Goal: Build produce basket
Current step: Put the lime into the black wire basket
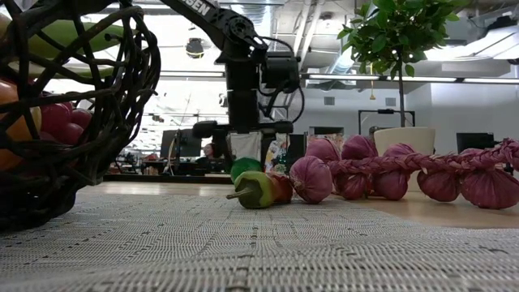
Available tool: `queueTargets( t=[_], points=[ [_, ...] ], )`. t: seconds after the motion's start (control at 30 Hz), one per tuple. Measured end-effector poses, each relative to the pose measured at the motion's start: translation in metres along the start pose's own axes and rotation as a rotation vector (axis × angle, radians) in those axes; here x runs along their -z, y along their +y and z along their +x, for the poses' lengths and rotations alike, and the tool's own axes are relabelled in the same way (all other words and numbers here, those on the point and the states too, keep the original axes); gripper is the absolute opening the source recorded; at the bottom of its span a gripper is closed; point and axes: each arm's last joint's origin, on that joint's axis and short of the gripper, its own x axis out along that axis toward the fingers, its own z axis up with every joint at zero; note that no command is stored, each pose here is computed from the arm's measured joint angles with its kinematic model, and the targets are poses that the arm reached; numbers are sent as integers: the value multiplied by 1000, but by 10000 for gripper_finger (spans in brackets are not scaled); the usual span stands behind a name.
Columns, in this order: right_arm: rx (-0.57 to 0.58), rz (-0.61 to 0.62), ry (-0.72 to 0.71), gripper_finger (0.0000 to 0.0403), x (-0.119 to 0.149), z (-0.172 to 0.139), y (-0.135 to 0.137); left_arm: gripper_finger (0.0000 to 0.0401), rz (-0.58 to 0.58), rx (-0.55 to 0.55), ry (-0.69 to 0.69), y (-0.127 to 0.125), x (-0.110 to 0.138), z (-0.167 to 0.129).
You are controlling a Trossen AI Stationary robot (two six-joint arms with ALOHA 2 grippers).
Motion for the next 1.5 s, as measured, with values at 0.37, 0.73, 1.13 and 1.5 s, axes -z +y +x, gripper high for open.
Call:
queueTargets(
  t=[0.37, 0.73, 1.13, 1.5],
  points=[
    [0, -19, 0, 104, 0, 0, 0, 231, 370, 162, 39, -15, 11, -84],
    [0, -40, 0, 104, 0, 0, 0, 231, 574, 207, 37, 61, 36, -220],
    [0, -58, 0, 104, 0, 0, 0, 244, 779, 208, 235, 122, 125, -269],
    [0, -70, -1, 104, 0, 0, 0, 252, 965, 126, 324, 149, 192, -250]
  ],
)
